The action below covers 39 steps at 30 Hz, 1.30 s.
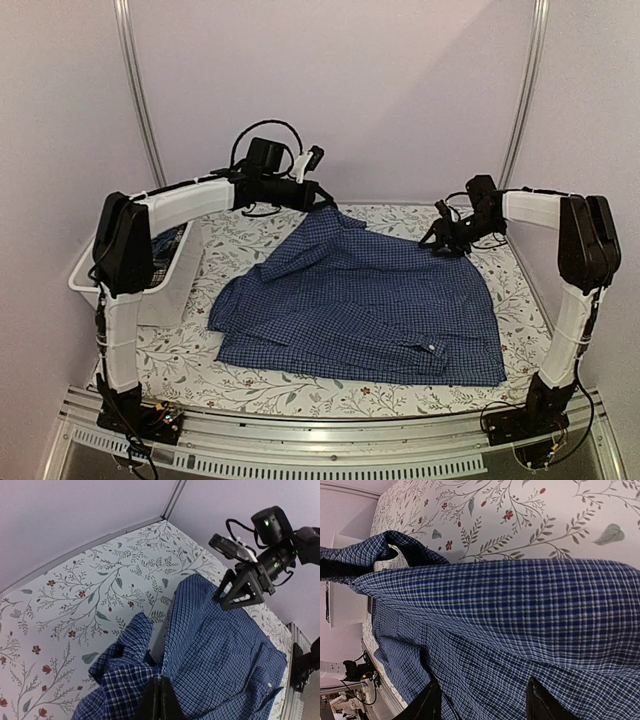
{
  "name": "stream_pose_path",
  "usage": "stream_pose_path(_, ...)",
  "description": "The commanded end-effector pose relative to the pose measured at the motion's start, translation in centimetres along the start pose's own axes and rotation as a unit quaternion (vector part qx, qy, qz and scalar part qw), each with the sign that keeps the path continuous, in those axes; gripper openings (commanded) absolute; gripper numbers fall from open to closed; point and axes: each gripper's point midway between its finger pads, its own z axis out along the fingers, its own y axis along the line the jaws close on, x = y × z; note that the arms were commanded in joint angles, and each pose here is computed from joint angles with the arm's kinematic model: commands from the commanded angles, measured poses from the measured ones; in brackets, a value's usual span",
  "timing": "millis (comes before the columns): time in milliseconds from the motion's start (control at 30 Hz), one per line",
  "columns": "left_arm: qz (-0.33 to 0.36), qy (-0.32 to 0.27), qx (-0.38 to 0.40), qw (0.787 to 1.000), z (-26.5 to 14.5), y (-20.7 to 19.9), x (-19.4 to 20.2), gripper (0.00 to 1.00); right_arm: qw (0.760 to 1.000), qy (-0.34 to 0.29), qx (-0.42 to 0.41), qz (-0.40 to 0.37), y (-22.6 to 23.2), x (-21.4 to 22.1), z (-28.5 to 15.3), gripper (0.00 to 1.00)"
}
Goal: Fold and stack the mixed laundry pile
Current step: Adjust the rectangle-folded shirt at the center of the board, then pick up the rectangle-folded shirt from the center of the board.
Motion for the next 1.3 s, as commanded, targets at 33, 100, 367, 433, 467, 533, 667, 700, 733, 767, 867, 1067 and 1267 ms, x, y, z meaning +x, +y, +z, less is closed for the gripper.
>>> stream_pose_path(33, 0.067, 0.06, 0.062, 0.994, -1.7, -5.3, 7.2, 0.0, 0.998, -0.006, -0.045, -0.031, 4.4, -3.2, 2.4, 0.56)
stream_pose_path(100, 0.095, 0.091, 0.072, 0.989, -2.7, -7.4, 10.5, 0.0, 0.998, -0.002, -0.049, -0.034, 4.9, -3.4, 2.9, 0.56)
stream_pose_path(367, 0.219, 0.269, 0.068, 0.936, -5.7, -12.3, 26.4, 0.11, 0.997, 0.0, -0.047, -0.053, 5.1, -3.3, 2.8, 0.57)
stream_pose_path(433, 0.21, 0.282, 0.059, 0.934, -6.1, -12.2, 27.0, 0.21, 0.998, 0.01, -0.043, -0.052, 4.7, -2.9, 3.2, 0.57)
stream_pose_path(467, 0.204, 0.273, 0.053, 0.939, -6.2, -12.2, 26.3, 0.23, 0.998, 0.013, -0.046, -0.052, 4.7, -2.7, 3.4, 0.57)
stream_pose_path(533, 0.187, 0.23, 0.04, 0.954, -6.3, -12.0, 23.4, 0.4, 0.997, 0.018, -0.06, -0.052, 5.4, -2.7, 3.6, 0.57)
stream_pose_path(667, 0.122, 0.169, 0.029, 0.978, -6.8, -10.3, 18.6, 0.57, 0.994, 0.061, -0.087, -0.031, 6.5, -1.1, 5.5, 0.59)
stream_pose_path(700, 0.105, 0.151, 0.03, 0.983, -7.2, -9.7, 17.4, 0.59, 0.993, 0.07, -0.09, -0.031, 6.9, -0.7, 6.1, 0.59)
stream_pose_path(733, 0.081, 0.132, 0.026, 0.988, -7.6, -9.0, 16.3, 0.6, 0.992, 0.078, -0.089, -0.033, 7.1, -0.2, 6.9, 0.59)
stream_pose_path(767, 0.059, 0.113, 0.017, 0.992, -8.1, -8.0, 15.1, 0.62, 0.992, 0.082, -0.087, -0.032, 7.5, 0.0, 7.5, 0.6)
stream_pose_path(867, 0.026, 0.066, -0.016, 0.997, -9.7, -5.8, 12.4, 0.67, 0.992, 0.098, -0.074, -0.033, 8.1, 0.3, 9.6, 0.6)
stream_pose_path(1067, -0.023, 0.022, -0.102, 0.994, -12.5, -1.0, 9.7, 0.75, 0.988, 0.145, -0.035, -0.029, 7.5, 2.2, 14.0, 0.59)
stream_pose_path(1267, -0.036, 0.01, -0.14, 0.989, -13.7, 0.8, 9.2, 0.76, 0.983, 0.182, -0.022, -0.033, 7.0, 4.1, 16.9, 0.54)
